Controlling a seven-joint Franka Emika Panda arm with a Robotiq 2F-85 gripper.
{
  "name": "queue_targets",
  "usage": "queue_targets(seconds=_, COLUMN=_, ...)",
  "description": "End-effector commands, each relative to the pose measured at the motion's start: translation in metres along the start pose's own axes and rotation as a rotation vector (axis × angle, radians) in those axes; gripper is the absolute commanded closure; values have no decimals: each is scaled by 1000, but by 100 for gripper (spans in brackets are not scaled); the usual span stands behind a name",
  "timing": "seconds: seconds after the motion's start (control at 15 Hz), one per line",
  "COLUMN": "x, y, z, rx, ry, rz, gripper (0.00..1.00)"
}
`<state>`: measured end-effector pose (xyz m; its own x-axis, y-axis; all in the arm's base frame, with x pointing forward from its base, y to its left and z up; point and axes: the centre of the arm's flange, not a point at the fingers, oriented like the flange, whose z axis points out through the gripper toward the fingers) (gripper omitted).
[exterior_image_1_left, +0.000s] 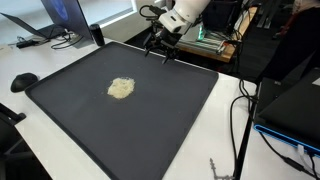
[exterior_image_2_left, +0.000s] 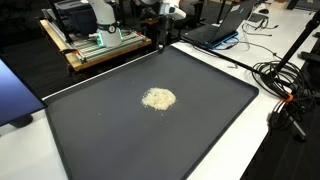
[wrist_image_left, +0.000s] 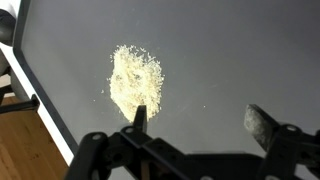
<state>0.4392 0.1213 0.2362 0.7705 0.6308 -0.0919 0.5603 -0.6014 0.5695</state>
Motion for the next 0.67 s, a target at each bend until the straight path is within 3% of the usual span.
queue_targets(seconds=0.0, x=43, y=-9, z=10, rx=-80, ry=-43, rz=-62, gripper=0)
queue_targets(seconds=0.27, x=85, y=-16, z=15, rx=-147, ry=-123, rz=-90, gripper=0)
queue_targets(seconds=0.6, x=138, y=1, z=25, rx=-128, ry=-260, rz=-65, gripper=0)
